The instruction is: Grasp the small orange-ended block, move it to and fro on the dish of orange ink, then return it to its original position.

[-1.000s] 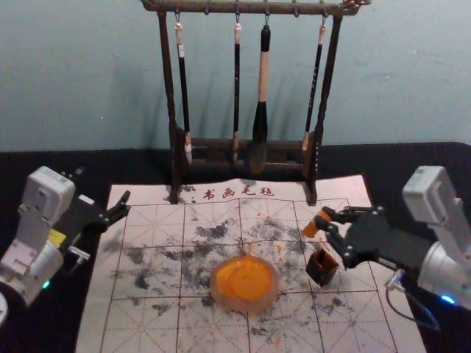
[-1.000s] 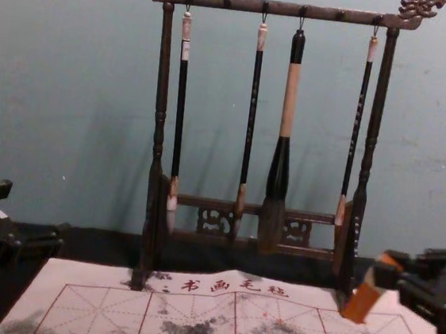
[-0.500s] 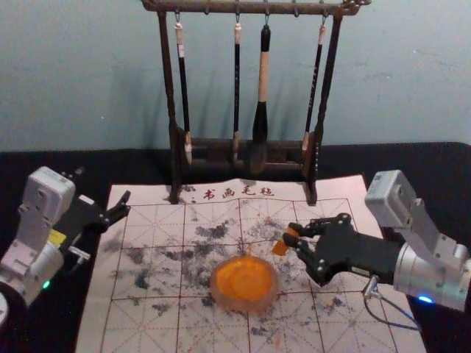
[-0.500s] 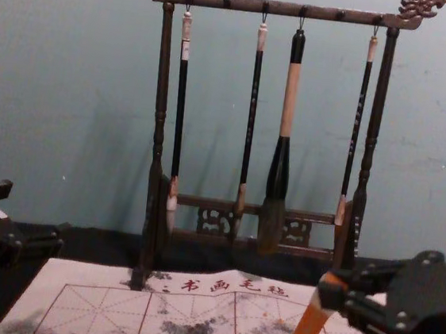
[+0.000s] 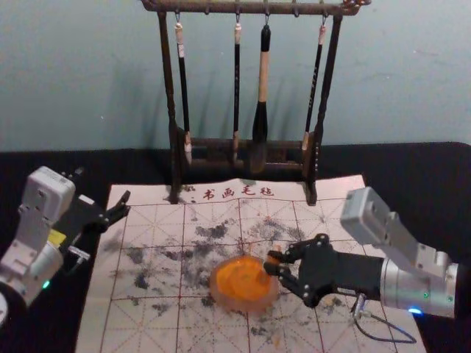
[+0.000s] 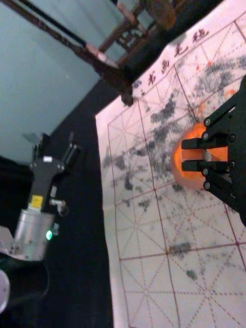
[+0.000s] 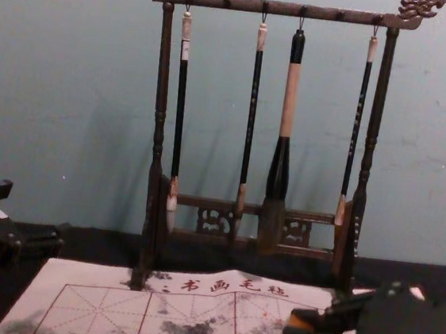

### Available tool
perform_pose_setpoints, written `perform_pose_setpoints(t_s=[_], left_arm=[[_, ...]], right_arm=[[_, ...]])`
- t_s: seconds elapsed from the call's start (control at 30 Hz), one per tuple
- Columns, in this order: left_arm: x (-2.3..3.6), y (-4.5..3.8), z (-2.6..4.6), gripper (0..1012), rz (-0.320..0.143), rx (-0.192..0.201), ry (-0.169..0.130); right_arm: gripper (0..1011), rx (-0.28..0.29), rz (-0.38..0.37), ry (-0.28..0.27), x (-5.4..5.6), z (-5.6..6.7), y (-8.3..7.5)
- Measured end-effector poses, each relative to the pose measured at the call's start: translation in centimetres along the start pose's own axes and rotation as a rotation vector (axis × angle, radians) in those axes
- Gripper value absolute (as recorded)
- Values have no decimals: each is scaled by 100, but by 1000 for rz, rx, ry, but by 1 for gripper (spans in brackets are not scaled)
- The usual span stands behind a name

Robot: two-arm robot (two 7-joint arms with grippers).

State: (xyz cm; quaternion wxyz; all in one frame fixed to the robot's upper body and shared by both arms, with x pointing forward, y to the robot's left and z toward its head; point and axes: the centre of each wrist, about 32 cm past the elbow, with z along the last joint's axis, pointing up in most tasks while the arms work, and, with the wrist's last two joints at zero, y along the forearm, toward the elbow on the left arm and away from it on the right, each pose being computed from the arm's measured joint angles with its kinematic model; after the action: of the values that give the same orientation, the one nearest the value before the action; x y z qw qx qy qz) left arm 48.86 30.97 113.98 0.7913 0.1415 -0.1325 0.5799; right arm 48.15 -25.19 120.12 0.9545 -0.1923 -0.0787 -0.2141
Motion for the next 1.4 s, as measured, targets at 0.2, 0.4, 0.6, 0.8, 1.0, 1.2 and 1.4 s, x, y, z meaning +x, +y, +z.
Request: perform_pose_setpoints(t_s=[0.2,0.4,0.6,0.8,1.0,1.2,1.4], left_arm=[[0,0,0,1001,0,0,0],[0,0,0,1001,0,0,0],[0,0,0,1001,0,0,0],[0,0,0,1001,0,0,0],[0,0,0,1001,0,0,0],[0,0,0,1001,0,0,0],[0,0,0,1001,0,0,0]], right_arm=[[107,-21,32,-20,-1,-6,60],[107,-33,51,-27,24,-14,134],[106,-42,55,-29,72,-22,212],[107,-51,50,-32,126,-23,293],[106,-62,22,-30,203,-24,340],[106,-70,-9,-17,264,-29,313],[106,-80,-10,-7,252,-58,231]])
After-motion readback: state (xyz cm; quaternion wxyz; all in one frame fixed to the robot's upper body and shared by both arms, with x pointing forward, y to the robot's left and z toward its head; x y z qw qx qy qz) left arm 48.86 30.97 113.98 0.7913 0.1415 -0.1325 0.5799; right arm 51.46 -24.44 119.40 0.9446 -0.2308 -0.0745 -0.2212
